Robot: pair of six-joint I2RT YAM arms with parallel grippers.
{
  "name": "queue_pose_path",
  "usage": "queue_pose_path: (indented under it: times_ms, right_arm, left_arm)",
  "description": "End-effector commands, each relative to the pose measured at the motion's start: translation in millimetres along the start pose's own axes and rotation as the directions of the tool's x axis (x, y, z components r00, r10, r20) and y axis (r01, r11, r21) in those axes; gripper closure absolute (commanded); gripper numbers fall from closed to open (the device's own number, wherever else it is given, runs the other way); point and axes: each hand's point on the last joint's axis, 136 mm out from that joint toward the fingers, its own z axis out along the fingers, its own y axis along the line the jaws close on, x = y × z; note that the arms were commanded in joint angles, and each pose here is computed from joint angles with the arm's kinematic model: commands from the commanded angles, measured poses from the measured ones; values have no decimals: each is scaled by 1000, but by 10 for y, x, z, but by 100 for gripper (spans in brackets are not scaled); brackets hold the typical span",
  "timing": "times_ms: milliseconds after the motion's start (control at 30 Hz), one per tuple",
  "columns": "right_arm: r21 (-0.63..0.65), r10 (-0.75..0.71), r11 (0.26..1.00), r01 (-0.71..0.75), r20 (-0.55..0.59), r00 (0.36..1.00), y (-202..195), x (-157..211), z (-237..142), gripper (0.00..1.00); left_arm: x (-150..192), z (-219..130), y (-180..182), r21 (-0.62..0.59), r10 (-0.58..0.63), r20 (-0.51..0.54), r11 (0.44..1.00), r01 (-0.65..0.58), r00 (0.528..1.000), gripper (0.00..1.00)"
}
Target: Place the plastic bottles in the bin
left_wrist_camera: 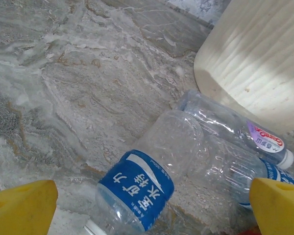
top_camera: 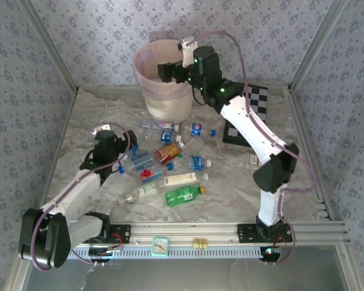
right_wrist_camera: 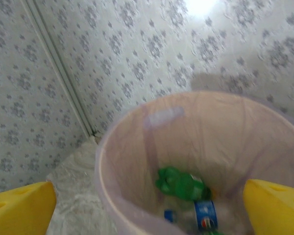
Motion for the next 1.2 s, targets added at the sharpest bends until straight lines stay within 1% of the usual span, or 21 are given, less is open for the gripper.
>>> queue_pose_path:
  times_ms: [0, 167, 300, 400, 500, 567, 700, 867, 1167]
  right_arm:
    - [77, 19, 997, -15, -51, 999, -148, 274, -153, 0]
    - [131, 30, 991, -15, -112, 993, -289, 707, -429, 0]
    - [179, 81, 983, -48, -181, 980, -425, 1179, -595, 0]
    - [185, 118, 980, -77, -220, 968, -476, 1525, -674, 0]
    - [194, 143, 976, -96, -244, 959, -515, 1753, -698, 0]
    - [211, 162, 972, -107, -262, 951, -541, 1852, -695, 0]
    - [219, 175, 969, -116, -272, 946, -549, 1925, -644, 0]
    - [223, 174, 968, -114, -270, 947, -550, 1928, -589, 0]
    - [239, 173, 966, -104, -293, 940, -571, 2022, -563, 0]
  left_arm:
    - [-124, 83, -60, -11, 25, -20, 1000, -25, 999, 0]
    - [-40, 284, -95, -29, 53, -123, 998, -57, 991, 0]
    - [126, 432, -101, -24, 41, -199, 999, -46, 979, 0]
    - [255, 525, -92, -25, 44, -256, 998, -52, 966, 0]
    - [329, 604, -68, -40, 55, -296, 997, -70, 954, 0]
    - [379, 658, -47, -52, 61, -323, 995, -82, 944, 0]
    - [491, 761, 7, -83, 62, -381, 991, -100, 923, 0]
    - [635, 845, 127, -136, 57, -438, 982, -129, 897, 1]
    - [766, 940, 226, -171, 49, -468, 975, -144, 883, 4]
